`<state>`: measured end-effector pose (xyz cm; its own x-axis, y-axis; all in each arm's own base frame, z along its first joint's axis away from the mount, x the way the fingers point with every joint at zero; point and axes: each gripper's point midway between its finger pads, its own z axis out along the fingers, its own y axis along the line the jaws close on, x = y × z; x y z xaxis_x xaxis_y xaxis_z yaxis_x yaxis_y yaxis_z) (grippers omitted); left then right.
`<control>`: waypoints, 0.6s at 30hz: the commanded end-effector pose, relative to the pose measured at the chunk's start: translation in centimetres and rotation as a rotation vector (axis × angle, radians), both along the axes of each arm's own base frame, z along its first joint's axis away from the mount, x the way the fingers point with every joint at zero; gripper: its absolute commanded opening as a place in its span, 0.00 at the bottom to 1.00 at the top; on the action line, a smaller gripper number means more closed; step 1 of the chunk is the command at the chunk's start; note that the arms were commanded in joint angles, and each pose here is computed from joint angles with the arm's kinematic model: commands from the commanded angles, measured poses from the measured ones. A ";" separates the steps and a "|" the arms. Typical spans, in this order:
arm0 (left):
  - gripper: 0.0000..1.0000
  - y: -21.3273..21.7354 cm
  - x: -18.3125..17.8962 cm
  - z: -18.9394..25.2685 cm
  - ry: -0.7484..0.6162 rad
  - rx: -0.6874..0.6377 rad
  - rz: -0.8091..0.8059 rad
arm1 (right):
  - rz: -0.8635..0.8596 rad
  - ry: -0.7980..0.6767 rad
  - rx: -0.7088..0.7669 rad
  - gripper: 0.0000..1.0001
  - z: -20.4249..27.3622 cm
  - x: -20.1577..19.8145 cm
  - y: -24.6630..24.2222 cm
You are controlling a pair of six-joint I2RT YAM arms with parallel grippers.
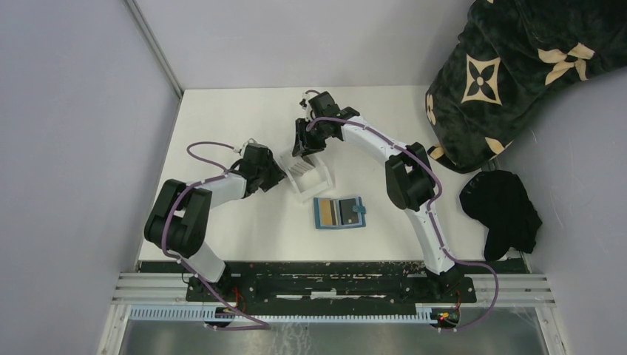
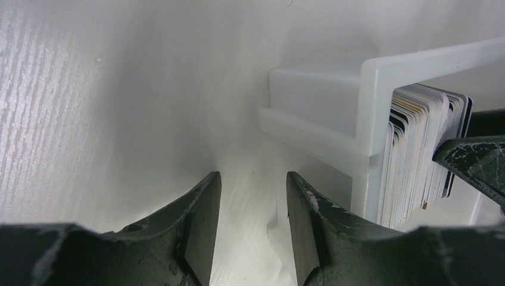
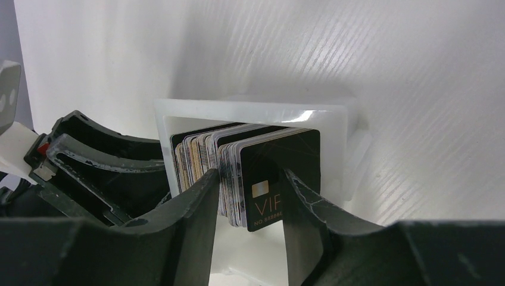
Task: Put the credit cards into the card holder
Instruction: Pick up the credit card from the storage box.
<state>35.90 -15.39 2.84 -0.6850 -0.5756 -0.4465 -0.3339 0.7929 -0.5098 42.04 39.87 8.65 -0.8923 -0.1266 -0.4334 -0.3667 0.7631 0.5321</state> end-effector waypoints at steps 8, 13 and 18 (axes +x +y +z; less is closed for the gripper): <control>0.53 -1.2 2.2 2.1 -0.065 -0.049 -0.008 | 0.084 -0.017 -0.020 0.42 1.0 -2.2 2.1; 0.53 -1.2 2.4 2.4 -0.070 -0.048 -0.008 | 0.090 -0.031 -0.021 0.38 1.7 -2.6 2.4; 0.53 -1.3 2.5 2.4 -0.071 -0.046 -0.014 | 0.098 -0.045 -0.031 0.36 2.4 -2.9 2.5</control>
<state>35.86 -15.26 2.81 -0.6914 -0.5745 -0.4380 -0.3457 0.7955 -0.4977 41.48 40.20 9.18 -0.8685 -0.1768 -0.4631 -0.4100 0.7814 0.4705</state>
